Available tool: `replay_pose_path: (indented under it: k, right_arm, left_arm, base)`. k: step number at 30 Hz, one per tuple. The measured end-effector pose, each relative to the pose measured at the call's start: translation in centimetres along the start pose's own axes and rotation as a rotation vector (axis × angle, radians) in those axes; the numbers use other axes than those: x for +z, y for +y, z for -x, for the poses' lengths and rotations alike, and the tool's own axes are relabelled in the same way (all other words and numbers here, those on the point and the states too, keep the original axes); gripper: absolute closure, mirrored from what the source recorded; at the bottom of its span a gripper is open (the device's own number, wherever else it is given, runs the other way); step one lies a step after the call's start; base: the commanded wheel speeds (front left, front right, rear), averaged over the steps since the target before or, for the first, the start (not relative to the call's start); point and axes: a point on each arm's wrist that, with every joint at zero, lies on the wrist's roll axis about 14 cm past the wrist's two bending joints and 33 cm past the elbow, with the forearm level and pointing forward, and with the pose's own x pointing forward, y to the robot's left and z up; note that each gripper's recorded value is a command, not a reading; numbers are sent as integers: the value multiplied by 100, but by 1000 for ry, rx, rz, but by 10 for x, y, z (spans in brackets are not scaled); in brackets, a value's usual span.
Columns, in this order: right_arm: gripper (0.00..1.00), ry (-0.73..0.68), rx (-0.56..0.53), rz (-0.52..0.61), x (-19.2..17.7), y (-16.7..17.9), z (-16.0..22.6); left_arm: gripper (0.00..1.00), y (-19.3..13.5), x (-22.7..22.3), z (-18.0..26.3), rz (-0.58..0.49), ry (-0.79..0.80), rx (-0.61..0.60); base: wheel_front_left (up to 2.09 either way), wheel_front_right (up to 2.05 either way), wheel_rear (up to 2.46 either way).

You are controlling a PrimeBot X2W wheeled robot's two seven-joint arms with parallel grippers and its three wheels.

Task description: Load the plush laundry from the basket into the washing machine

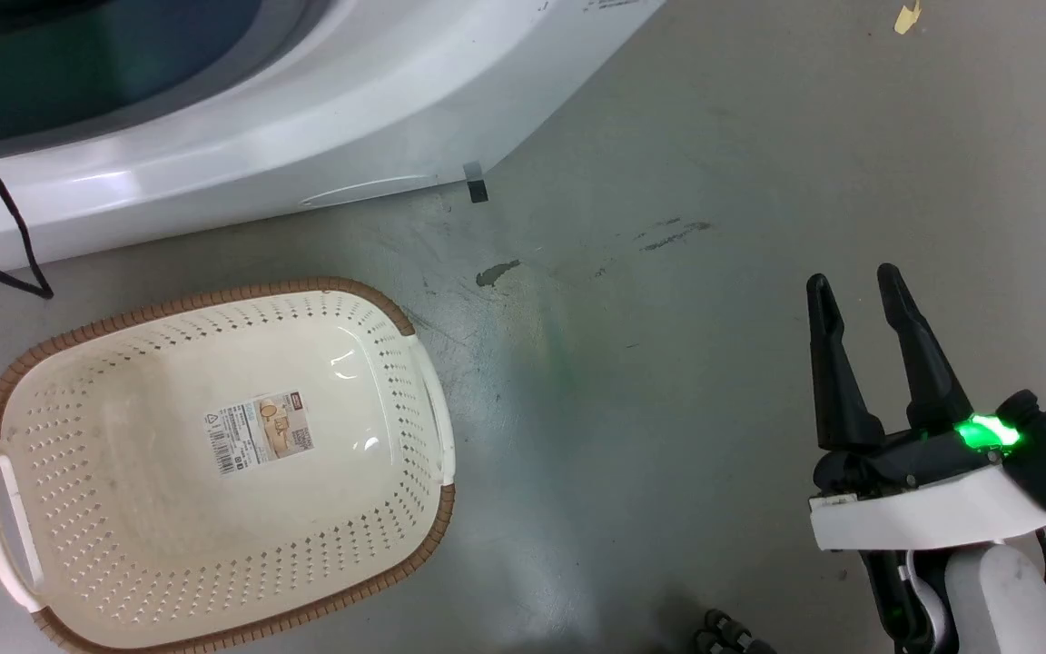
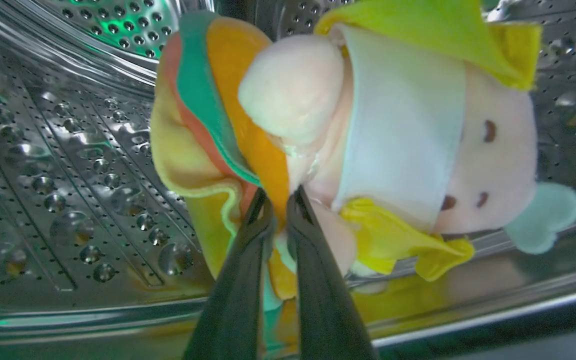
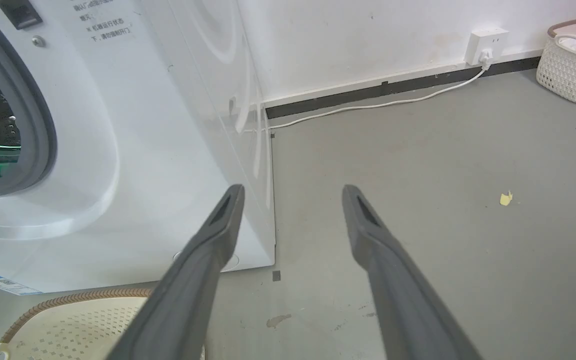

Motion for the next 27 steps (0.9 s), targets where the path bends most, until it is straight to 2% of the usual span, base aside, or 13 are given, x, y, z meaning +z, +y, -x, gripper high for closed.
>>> replay_pose_path:
  k: [6,7,8,9,16,27]
  right_arm:
    - [0,-1,3,-3,0,1,0]
    - [0,-5,4,-4,1,1,-1]
    - [0,-9,5,-4,3,2,-1]
    - [0,-15,7,-5,5,2,-1]
    - [0,-71,28,4,25,8,2]
    - [0,-205,89,24,74,26,32]
  left_arm:
    - [100,-1,-13,0,-13,52,-12]
    - [70,-2,-14,0,-14,51,-13]
    - [5,-2,-12,2,-16,48,-14]
    - [0,-3,-11,3,-16,44,-16]
    - [0,-8,3,27,-15,-21,-30]
    - [0,-40,19,127,88,-195,-94]
  base:
    - [0,0,0]
    - [0,0,0]
    - [0,0,0]
    - [0,0,0]
    - [0,0,0]
    - [0,0,0]
